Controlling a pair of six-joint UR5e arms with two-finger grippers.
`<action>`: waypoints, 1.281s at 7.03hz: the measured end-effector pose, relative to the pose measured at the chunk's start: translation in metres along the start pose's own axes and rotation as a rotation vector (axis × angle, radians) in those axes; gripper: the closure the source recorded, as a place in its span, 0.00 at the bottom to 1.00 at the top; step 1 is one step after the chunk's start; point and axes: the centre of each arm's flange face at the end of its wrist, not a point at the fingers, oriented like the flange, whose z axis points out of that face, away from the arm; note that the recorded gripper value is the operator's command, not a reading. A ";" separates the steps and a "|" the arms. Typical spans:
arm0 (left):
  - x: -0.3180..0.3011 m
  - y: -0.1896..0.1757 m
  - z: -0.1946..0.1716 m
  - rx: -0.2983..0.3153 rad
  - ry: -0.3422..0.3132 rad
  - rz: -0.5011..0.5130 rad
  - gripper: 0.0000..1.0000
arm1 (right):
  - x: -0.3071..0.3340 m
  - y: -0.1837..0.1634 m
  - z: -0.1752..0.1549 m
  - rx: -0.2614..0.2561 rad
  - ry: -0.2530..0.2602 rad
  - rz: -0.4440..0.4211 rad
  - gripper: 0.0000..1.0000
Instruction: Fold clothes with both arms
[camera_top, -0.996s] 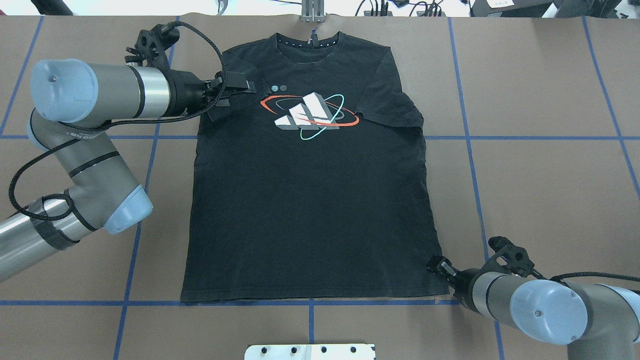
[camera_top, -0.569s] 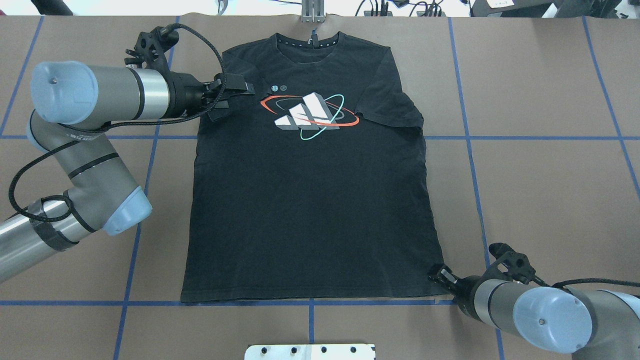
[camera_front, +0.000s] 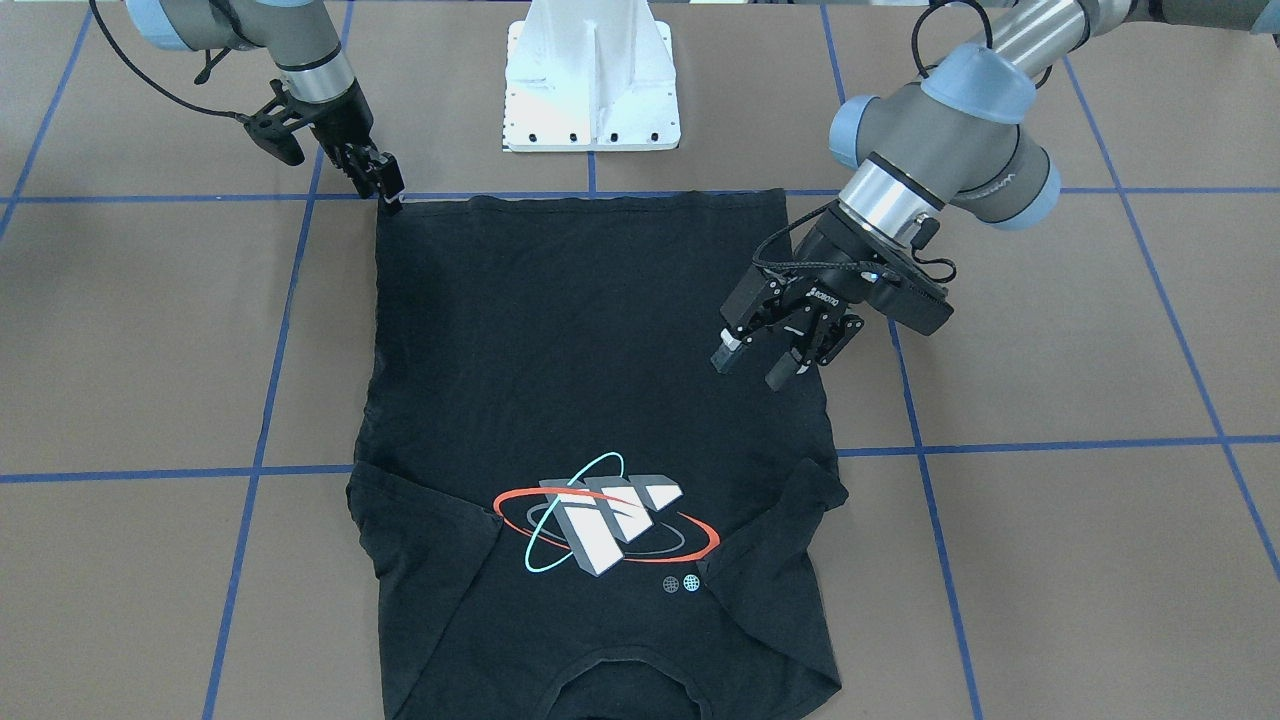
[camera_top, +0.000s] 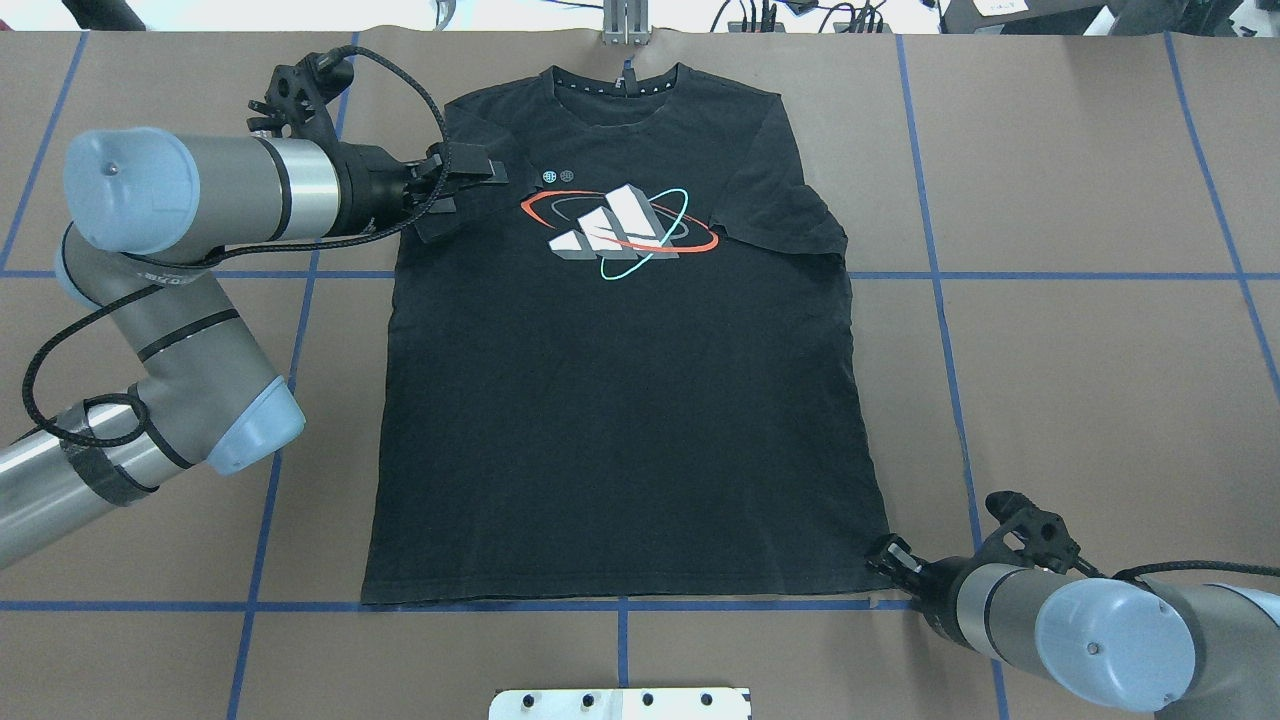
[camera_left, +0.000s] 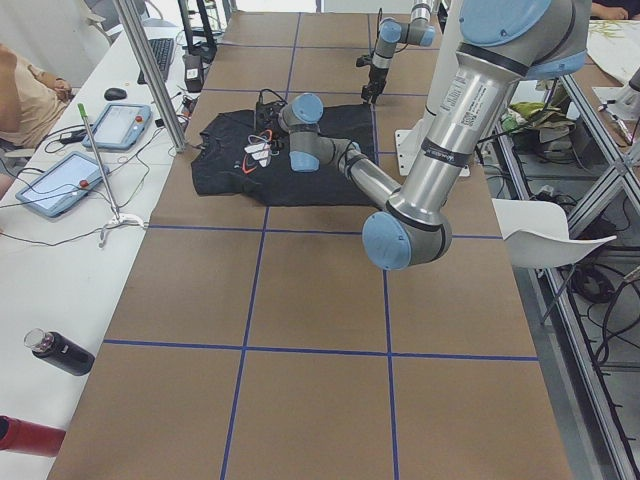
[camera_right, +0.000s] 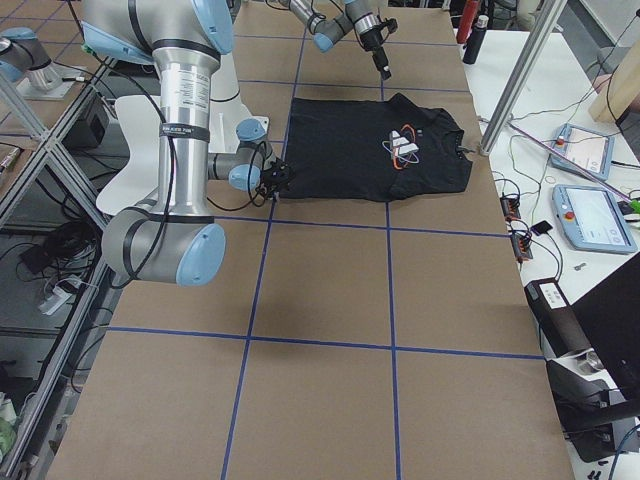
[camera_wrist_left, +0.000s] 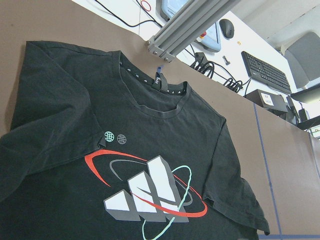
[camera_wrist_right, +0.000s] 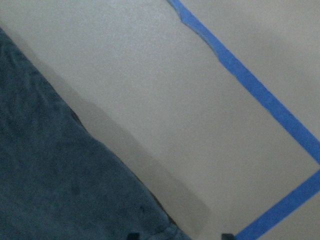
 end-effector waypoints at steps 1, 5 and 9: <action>0.000 0.001 0.001 0.007 -0.001 -0.003 0.17 | -0.001 0.001 -0.002 -0.004 -0.003 0.011 0.71; -0.001 0.002 0.002 0.016 -0.003 -0.005 0.17 | 0.002 0.002 -0.002 -0.007 0.004 0.014 0.64; -0.003 0.003 0.003 0.015 -0.008 -0.006 0.16 | 0.004 0.000 -0.002 -0.004 0.008 0.015 1.00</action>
